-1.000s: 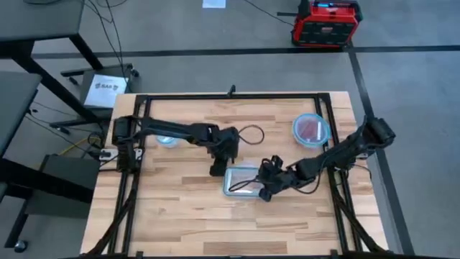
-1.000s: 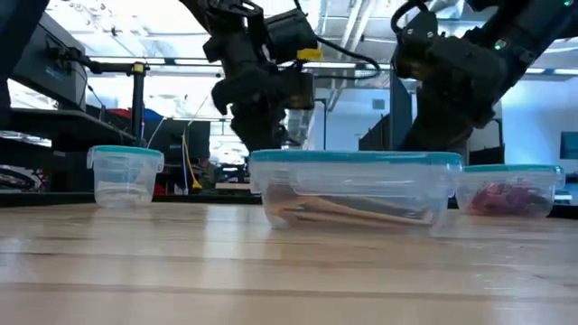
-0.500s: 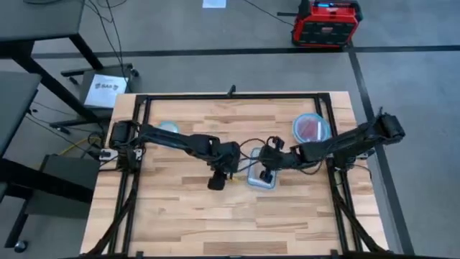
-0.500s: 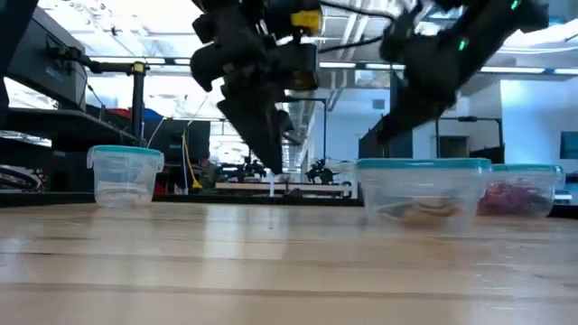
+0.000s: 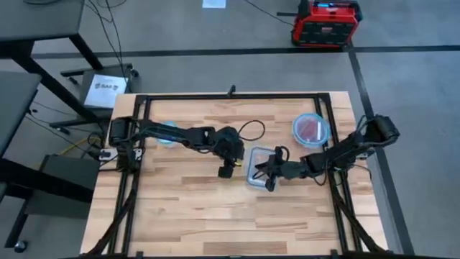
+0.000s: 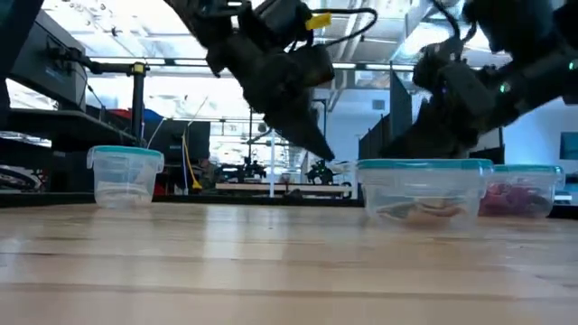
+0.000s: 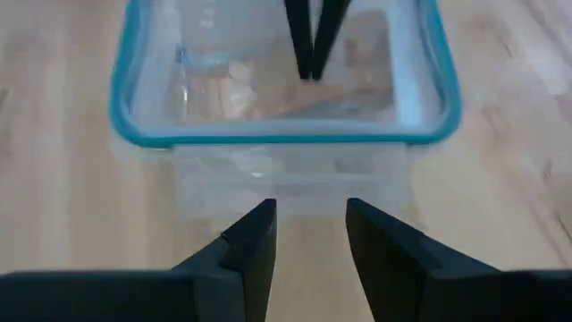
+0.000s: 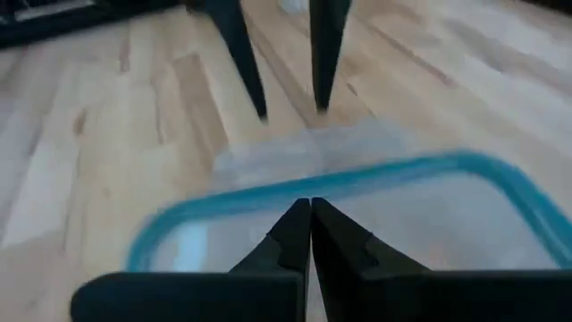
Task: Sort candy
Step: Close the rectangular transparent bin
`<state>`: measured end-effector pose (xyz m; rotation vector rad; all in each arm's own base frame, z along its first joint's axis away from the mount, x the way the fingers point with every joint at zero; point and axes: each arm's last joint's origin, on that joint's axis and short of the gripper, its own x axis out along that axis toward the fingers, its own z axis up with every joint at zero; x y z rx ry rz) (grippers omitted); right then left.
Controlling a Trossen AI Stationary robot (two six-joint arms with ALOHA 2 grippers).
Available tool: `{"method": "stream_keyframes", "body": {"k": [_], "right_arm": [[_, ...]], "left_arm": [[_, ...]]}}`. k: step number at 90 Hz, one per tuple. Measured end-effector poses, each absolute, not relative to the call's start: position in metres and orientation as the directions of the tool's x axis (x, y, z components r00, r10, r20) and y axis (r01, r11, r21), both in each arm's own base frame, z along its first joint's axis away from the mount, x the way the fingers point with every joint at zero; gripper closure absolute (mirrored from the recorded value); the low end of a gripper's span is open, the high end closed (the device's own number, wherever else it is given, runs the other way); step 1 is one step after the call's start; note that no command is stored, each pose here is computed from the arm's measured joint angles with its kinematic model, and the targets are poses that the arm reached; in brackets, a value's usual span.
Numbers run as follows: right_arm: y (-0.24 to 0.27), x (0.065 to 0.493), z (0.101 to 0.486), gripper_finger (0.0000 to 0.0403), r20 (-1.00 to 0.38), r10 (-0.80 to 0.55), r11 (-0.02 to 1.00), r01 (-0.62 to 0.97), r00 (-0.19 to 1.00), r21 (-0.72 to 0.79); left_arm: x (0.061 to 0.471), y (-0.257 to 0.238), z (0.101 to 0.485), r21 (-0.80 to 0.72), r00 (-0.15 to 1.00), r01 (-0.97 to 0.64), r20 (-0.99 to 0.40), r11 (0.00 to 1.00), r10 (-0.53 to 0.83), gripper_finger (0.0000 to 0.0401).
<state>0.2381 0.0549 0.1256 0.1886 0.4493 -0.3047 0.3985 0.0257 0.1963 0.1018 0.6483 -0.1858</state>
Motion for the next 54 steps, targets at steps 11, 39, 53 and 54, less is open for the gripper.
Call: {"method": "stream_keyframes", "body": {"k": [11, 39, 53, 54], "right_arm": [[0.054, 0.242, 0.120, 0.0403, -0.455, -0.246, 0.938, 0.329, 0.856, 0.111], [0.056, 0.252, 0.114, 0.0403, -0.452, -0.240, 0.942, 0.319, 0.859, 0.106], [0.054, 0.260, 0.110, 0.0403, -0.475, -0.230, 0.945, 0.312, 0.849, 0.100], [0.054, 0.261, 0.110, 0.0403, -0.476, -0.228, 0.945, 0.310, 0.850, 0.101]], "left_arm": [[0.393, 0.026, 0.184, 0.016, 0.772, 0.192, -0.620, 0.981, -0.141, 0.0278], [0.391, 0.027, 0.179, 0.024, 0.827, 0.176, -0.546, 0.984, -0.135, 0.0278], [0.394, 0.027, 0.166, 0.009, 0.810, 0.180, -0.569, 0.984, -0.143, 0.0278], [0.395, 0.027, 0.165, 0.009, 0.808, 0.181, -0.571, 0.984, -0.143, 0.0278]]}}
